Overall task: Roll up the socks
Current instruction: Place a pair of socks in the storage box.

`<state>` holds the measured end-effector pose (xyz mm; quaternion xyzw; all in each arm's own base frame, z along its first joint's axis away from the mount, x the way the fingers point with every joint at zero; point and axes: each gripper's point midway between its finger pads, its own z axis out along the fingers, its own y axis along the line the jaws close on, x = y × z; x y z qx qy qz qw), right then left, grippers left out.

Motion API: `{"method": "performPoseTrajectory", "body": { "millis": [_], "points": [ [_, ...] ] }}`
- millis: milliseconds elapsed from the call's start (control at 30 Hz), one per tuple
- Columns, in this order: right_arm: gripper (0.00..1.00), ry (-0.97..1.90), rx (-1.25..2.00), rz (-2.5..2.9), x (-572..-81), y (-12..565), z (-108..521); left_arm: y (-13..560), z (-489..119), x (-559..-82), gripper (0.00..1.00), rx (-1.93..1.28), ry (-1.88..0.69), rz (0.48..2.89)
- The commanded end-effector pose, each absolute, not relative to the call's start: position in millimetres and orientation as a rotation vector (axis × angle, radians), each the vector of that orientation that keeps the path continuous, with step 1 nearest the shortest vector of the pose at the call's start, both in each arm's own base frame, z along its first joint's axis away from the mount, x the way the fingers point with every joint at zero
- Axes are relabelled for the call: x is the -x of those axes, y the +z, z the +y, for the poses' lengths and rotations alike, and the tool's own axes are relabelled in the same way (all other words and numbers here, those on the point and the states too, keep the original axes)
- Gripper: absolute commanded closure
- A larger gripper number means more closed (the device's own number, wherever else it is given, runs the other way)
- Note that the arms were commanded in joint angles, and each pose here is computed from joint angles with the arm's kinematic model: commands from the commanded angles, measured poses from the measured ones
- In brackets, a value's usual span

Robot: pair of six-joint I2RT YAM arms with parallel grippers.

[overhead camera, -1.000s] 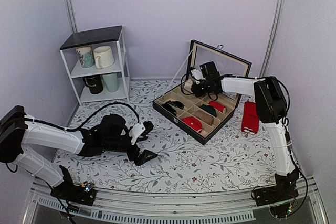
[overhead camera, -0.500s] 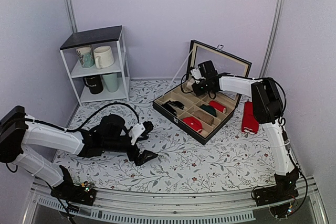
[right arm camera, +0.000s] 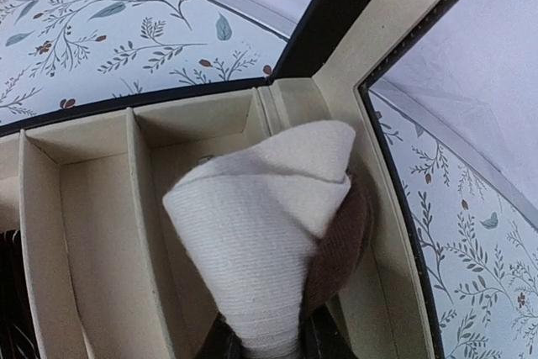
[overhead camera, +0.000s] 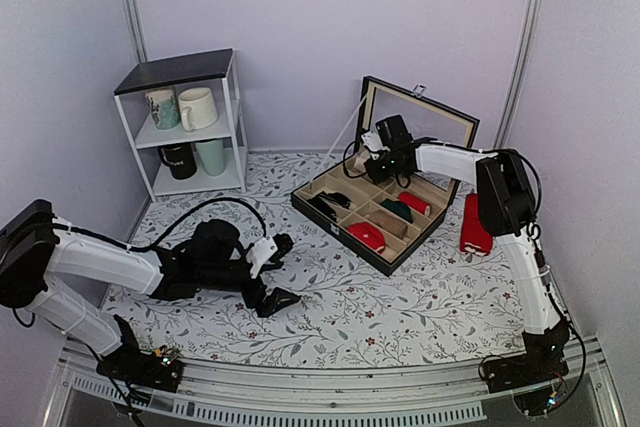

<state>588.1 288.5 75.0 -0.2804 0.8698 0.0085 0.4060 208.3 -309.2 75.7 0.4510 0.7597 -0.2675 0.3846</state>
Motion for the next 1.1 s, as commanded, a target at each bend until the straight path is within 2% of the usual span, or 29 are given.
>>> {"method": "performPoseTrajectory", "body": {
  "millis": [0, 267, 433, 633, 867, 1067],
  "points": [
    [0.98, 0.072, 0.76, 2.352, -572, 11, 282, 72, -305, -215, 0.01, -1.14, -0.677, 1.932],
    [0.99, 0.156, 0.844, 2.432, -548, -17, 293, 69, -303, -216, 0.01, -1.14, -0.672, 1.941],
    [0.97, 0.103, 0.808, 2.449, -551, -22, 284, 67, -303, -216, 0.0, -1.141, -0.673, 1.946],
    [0.84, 0.126, 0.74, 2.467, -557, -18, 276, 65, -302, -216, 0.01, -1.139, -0.671, 1.954],
    [0.61, 0.089, 0.709, 2.506, -554, -21, 267, 64, -303, -217, 0.0, -1.14, -0.673, 1.956],
    [0.57, 0.169, 0.656, 2.459, -564, 3, 274, 64, -302, -218, 0.0, -1.139, -0.671, 1.959]
  ]
}}
